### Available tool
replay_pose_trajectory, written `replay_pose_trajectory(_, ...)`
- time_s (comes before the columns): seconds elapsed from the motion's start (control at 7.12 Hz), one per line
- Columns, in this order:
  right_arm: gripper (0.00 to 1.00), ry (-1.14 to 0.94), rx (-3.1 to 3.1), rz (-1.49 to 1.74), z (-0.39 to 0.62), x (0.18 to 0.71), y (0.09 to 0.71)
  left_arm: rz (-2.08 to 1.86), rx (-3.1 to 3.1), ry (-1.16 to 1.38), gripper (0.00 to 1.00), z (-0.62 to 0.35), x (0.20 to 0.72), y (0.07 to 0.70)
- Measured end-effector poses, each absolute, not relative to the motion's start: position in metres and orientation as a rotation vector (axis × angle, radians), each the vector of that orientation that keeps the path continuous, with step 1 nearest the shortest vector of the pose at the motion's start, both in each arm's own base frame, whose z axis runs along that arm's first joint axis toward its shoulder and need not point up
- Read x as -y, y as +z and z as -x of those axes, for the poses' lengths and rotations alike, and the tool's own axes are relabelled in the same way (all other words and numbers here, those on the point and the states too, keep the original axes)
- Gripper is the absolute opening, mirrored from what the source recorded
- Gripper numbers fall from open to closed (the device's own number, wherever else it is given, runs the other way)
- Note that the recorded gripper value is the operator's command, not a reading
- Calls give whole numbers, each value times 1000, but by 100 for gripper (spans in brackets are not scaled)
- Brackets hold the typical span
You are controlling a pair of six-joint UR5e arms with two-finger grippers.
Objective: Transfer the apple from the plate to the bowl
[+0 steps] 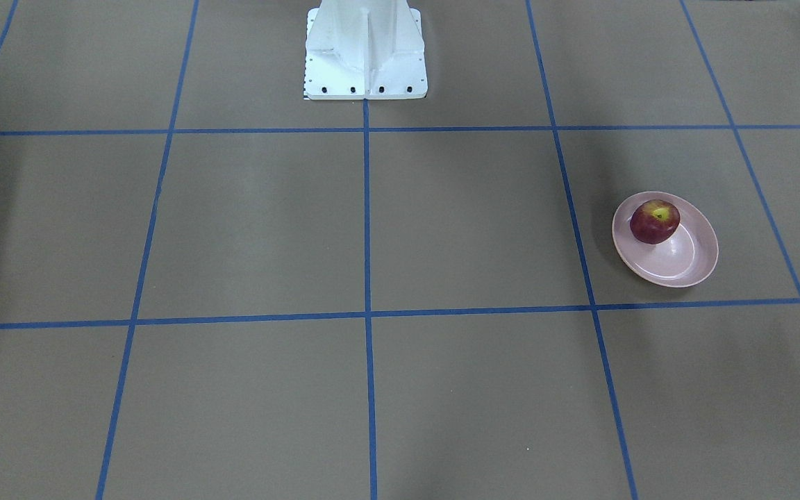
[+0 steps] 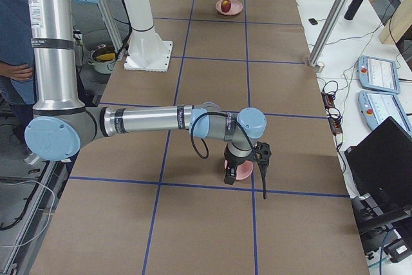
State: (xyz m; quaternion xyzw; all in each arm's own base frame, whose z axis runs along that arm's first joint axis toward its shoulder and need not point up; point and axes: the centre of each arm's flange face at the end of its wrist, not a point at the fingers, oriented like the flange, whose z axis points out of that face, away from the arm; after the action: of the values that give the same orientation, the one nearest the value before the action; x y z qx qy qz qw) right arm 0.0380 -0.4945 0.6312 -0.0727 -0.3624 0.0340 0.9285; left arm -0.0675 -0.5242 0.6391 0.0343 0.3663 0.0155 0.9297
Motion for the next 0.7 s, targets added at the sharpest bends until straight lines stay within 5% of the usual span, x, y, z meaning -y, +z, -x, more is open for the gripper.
replay_pose_trajectory(0.7, 100, 65, 736, 123, -38, 500, 623, -79, -750, 35, 98, 67, 527, 635)
